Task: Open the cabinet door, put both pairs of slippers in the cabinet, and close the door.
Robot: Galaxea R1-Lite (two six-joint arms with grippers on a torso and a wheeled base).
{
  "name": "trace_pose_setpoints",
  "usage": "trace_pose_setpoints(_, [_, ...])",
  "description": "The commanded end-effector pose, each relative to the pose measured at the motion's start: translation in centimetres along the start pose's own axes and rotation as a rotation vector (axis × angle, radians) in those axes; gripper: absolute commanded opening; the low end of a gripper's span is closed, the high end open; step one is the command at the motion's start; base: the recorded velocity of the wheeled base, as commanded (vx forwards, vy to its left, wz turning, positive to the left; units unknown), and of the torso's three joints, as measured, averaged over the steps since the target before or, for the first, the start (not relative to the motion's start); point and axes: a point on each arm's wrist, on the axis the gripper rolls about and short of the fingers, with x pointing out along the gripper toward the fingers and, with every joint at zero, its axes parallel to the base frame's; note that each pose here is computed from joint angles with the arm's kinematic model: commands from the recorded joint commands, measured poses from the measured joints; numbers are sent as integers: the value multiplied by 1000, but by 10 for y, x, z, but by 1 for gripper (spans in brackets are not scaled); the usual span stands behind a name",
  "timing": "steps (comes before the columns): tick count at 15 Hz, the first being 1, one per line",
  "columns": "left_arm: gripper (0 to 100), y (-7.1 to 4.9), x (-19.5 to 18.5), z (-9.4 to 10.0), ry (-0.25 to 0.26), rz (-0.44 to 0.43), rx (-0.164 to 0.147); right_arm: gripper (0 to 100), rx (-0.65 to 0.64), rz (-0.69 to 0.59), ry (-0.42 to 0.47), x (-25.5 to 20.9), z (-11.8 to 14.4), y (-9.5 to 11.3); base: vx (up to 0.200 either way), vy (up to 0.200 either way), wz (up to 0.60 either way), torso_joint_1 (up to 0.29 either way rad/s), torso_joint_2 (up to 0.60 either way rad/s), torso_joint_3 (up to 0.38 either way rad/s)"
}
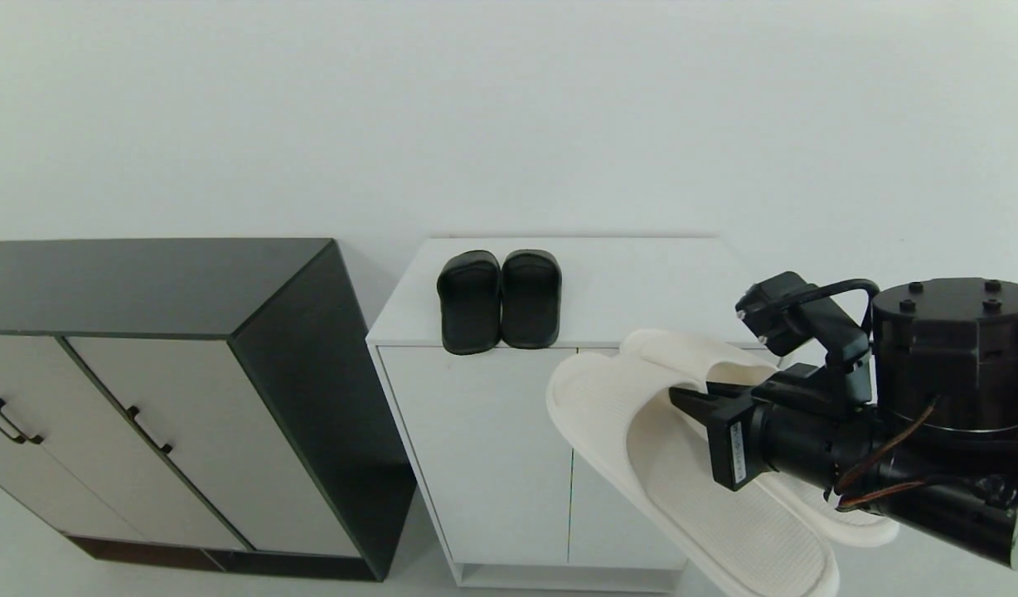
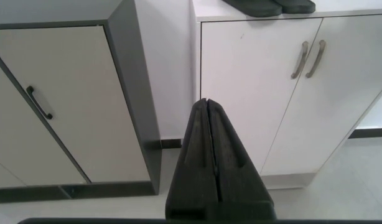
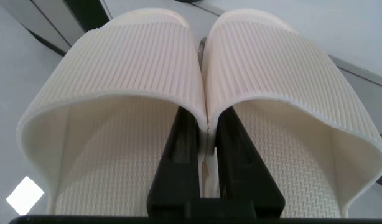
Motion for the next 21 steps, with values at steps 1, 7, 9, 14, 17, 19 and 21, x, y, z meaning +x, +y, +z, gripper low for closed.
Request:
trace_pose_setpoints(1, [0,0,0,0,1,0,0,0,-2,0,4,1,-1,0,0,0,0,0,0,0])
trace_pose_setpoints(7, [0,0,0,0,1,0,0,0,-5,0,11,1,-3,0,0,0,0,-137,314,175])
trace_pose_setpoints(9, [0,0,0,0,1,0,0,0,-8,-1,17,3,-4,1,0,0,0,-229,544,315])
trace_pose_setpoints(14, [0,0,0,0,1,0,0,0,-9,-1,20,3,-5,1,0,0,0,-216,539,321])
trace_pose_setpoints(17, [0,0,0,0,1,0,0,0,-11,-1,22,3,-5,1,0,0,0,-194,507,315])
trace_pose_setpoints(19, [0,0,0,0,1,0,0,0,-13,-3,25,4,-6,1,0,0,0,-183,501,312])
trace_pose_setpoints(21, [0,0,0,0,1,0,-2,0,-13,-3,26,5,-6,1,0,0,0,-168,486,325])
